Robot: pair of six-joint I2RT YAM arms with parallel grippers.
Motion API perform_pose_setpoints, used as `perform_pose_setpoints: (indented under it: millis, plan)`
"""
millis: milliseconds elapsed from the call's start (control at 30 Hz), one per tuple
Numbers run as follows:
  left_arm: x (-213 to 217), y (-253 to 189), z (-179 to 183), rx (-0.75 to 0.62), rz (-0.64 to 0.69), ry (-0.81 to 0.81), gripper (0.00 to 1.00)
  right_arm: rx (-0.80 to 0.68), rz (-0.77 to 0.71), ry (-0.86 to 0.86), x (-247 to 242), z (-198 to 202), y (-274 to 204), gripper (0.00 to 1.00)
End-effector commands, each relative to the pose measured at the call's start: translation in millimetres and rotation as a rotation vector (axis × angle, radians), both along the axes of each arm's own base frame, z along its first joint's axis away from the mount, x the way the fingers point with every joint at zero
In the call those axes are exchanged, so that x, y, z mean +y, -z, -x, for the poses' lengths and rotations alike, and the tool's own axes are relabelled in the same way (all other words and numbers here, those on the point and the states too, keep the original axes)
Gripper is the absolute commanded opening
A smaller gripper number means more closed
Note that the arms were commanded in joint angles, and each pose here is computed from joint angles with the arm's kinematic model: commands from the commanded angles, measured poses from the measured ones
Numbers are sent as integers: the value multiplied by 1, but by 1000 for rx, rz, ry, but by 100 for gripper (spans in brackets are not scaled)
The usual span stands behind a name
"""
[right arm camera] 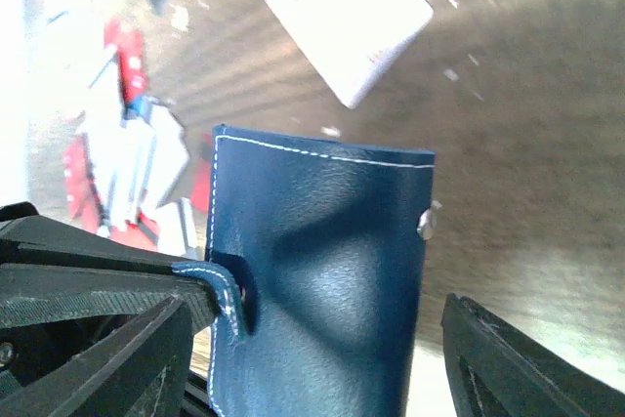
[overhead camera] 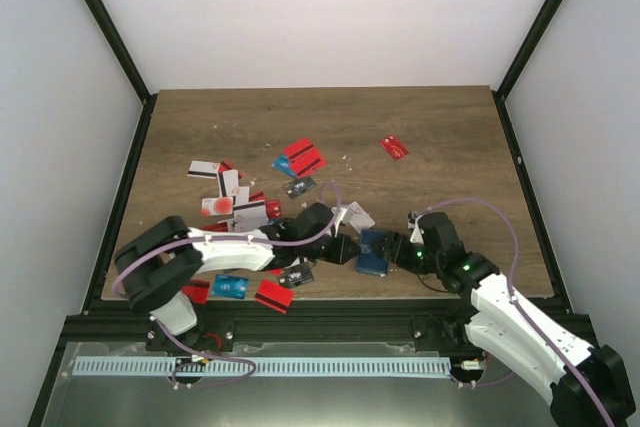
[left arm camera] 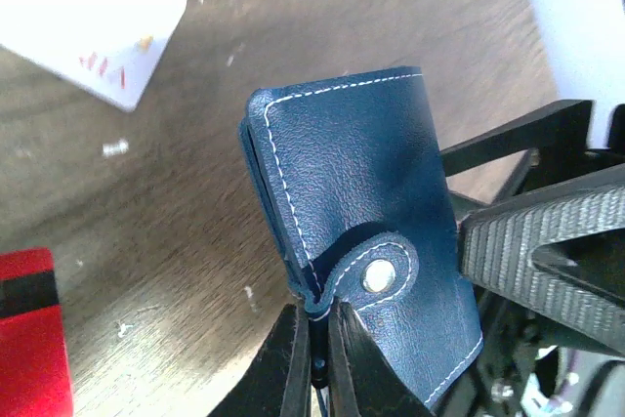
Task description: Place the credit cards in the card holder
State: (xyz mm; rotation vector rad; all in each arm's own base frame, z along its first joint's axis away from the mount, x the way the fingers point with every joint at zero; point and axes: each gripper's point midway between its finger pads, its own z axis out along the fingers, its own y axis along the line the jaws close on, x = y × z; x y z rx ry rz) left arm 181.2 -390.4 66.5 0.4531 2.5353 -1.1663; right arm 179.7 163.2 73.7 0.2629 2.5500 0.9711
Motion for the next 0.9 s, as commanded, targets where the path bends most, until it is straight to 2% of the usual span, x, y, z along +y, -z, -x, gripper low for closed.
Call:
perform_pose_setpoints:
  millis: [0,167,300,500,667,767,867]
  plan:
    - [14,-38,-11,-62,40,-8,4,-174,-50,-19,8,-17,-55,72]
    - [40,-70,-24,-135,47,-38,4,-334,-133,-42,13,-21,-105,73]
    - [56,-98,-33,-191,72,-62,4,-416,-284,-147,33,-11,-137,72]
    - [68,-134,-31,-269,132,-64,4,-384,-464,-274,57,4,-148,66]
    - [70,-148,-25,-294,182,-48,4,-344,-523,-347,68,10,-144,61]
    - [69,-151,-22,-294,197,-37,4,-343,-543,-384,73,11,-147,51]
    - [69,-151,-19,-291,202,-27,4,-356,-563,-411,76,13,-153,35]
